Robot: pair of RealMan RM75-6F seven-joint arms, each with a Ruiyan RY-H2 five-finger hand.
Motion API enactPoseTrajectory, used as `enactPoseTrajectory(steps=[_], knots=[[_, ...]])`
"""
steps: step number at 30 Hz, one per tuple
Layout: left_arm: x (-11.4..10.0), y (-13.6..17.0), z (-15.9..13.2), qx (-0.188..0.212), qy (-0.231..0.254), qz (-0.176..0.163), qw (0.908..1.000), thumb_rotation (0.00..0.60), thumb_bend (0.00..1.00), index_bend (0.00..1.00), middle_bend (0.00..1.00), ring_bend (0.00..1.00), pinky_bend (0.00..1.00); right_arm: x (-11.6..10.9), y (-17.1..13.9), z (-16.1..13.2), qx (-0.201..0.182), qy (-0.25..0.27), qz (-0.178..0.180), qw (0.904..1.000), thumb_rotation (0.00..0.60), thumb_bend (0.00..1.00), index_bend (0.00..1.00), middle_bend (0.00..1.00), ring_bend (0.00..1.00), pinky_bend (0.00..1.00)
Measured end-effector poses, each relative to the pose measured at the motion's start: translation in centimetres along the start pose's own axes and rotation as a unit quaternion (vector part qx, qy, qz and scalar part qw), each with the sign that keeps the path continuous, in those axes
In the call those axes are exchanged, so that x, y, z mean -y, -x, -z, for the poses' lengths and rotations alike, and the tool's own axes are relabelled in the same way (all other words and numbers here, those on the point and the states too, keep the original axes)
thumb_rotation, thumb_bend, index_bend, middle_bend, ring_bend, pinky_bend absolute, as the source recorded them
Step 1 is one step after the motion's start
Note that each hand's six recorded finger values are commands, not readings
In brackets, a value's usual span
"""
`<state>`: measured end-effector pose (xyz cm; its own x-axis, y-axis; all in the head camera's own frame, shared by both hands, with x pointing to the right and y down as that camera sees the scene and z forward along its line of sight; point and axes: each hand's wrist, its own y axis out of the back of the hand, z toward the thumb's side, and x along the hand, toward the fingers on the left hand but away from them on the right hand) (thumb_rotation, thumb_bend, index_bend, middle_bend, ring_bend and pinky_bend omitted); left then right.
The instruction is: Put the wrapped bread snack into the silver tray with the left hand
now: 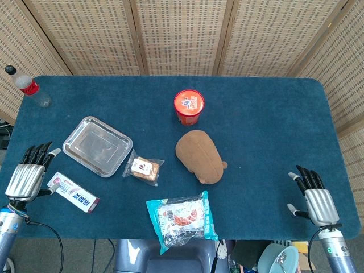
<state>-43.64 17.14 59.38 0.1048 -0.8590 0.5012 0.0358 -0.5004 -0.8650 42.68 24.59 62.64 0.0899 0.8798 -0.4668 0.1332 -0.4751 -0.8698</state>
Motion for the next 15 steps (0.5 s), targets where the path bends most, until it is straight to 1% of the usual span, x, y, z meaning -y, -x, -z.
enactPoseTrajectory(steps=[15], knots=[[0.27, -0.65, -0.07, 0.004, 0.0, 0.007, 1.0, 0.6, 0.21, 0.12, 0.0, 0.0, 0.0, -0.26, 0.18, -0.13, 0.0, -0.005, 0.003, 1.0, 0.6, 0.22, 0.13, 0.0, 0.0, 0.0]])
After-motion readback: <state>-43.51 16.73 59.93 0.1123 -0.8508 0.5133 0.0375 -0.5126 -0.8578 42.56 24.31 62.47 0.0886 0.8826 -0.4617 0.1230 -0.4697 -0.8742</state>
